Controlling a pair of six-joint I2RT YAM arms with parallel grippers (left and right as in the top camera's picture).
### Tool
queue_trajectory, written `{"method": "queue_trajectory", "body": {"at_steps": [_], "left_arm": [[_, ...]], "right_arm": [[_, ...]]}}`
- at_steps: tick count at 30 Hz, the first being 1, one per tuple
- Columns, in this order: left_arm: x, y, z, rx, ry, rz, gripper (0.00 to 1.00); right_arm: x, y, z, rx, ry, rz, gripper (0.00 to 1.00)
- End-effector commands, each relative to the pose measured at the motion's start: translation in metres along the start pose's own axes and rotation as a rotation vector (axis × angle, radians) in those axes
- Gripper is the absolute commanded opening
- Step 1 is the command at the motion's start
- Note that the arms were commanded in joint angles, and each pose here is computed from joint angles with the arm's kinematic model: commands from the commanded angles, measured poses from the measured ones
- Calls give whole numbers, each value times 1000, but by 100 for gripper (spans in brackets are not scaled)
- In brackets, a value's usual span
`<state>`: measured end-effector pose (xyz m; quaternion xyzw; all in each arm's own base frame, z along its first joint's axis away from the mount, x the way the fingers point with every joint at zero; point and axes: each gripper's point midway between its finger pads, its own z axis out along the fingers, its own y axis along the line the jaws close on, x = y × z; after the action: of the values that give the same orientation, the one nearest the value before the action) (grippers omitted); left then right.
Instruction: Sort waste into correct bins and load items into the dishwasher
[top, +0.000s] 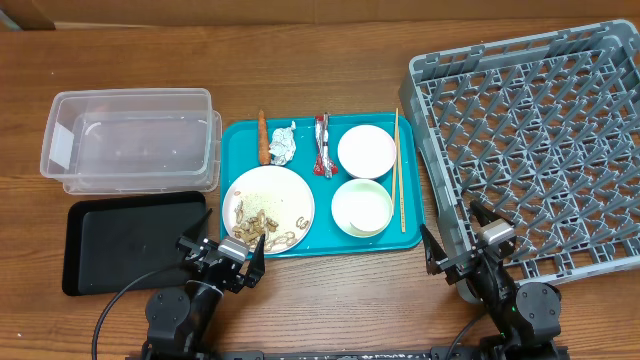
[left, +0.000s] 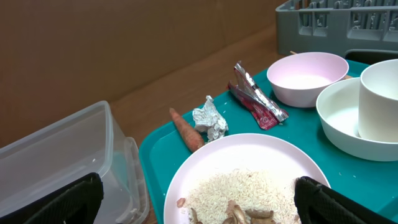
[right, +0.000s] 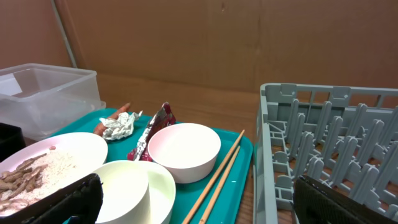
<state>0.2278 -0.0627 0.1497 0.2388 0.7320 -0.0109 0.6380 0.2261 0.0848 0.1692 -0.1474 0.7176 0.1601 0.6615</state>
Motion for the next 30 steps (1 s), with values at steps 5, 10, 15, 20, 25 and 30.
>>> {"method": "queue_trajectory", "body": {"at_steps": [5,10,15,20,25,30], "left_arm": [[0,-2,0,10,-12,-13,100],[0,-2,0,10,-12,-14,100],[-2,-1,0,6,-20,8,100],[0,-2,0,10,-12,23,100],[-10,1,0,-3,-52,33,100],[-43,-14,-5,93,-203,67,100]], "right_arm": [[-2,-1,-1,4,-13,1,100],[-2,-1,-1,4,-13,1,100],[-2,-1,-1,4,-13,1,100],[-2,-1,-1,4,-13,1,100],[-9,6,-1,-32,-41,-9,100],[-11,8,-1,-44,-48,17,100]]}}
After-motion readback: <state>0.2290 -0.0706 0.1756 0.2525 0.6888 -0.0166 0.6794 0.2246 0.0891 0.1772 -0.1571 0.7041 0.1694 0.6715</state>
